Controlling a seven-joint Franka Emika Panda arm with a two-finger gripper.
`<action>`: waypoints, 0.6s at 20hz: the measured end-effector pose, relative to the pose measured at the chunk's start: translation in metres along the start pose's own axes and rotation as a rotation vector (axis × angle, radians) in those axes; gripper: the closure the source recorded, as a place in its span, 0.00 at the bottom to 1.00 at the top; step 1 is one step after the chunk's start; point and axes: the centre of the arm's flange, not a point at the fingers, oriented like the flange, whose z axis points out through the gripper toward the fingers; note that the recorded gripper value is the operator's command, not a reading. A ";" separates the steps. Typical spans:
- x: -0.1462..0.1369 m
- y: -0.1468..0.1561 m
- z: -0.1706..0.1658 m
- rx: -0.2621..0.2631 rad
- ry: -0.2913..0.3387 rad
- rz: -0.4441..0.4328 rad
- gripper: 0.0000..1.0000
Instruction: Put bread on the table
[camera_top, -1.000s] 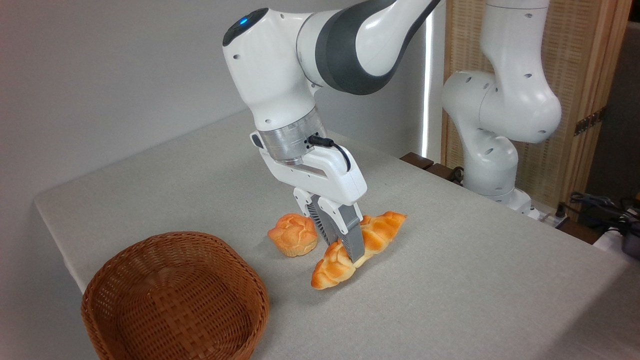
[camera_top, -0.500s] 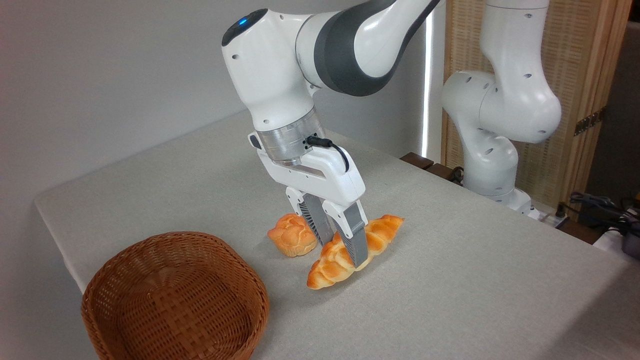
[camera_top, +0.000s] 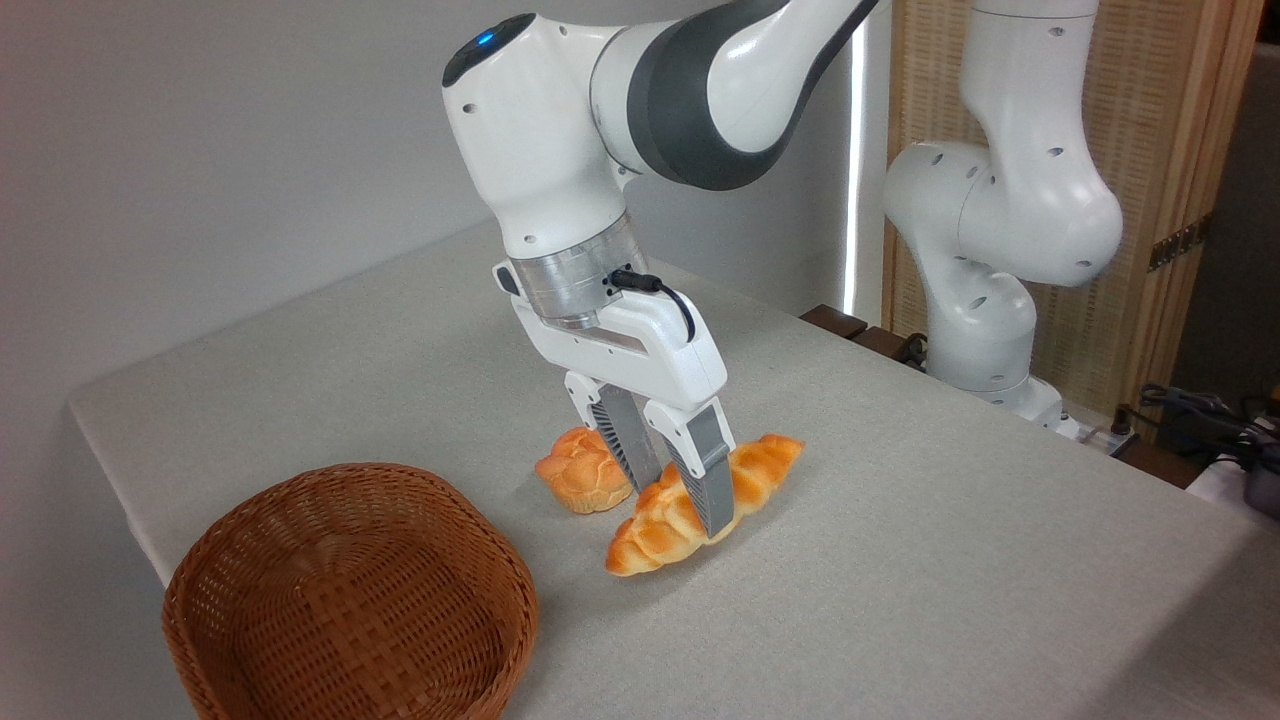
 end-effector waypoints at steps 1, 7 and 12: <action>0.000 0.000 -0.001 0.002 0.002 0.000 0.00; 0.001 -0.001 -0.005 0.008 0.009 -0.001 0.00; 0.003 -0.007 -0.029 0.044 0.048 -0.008 0.00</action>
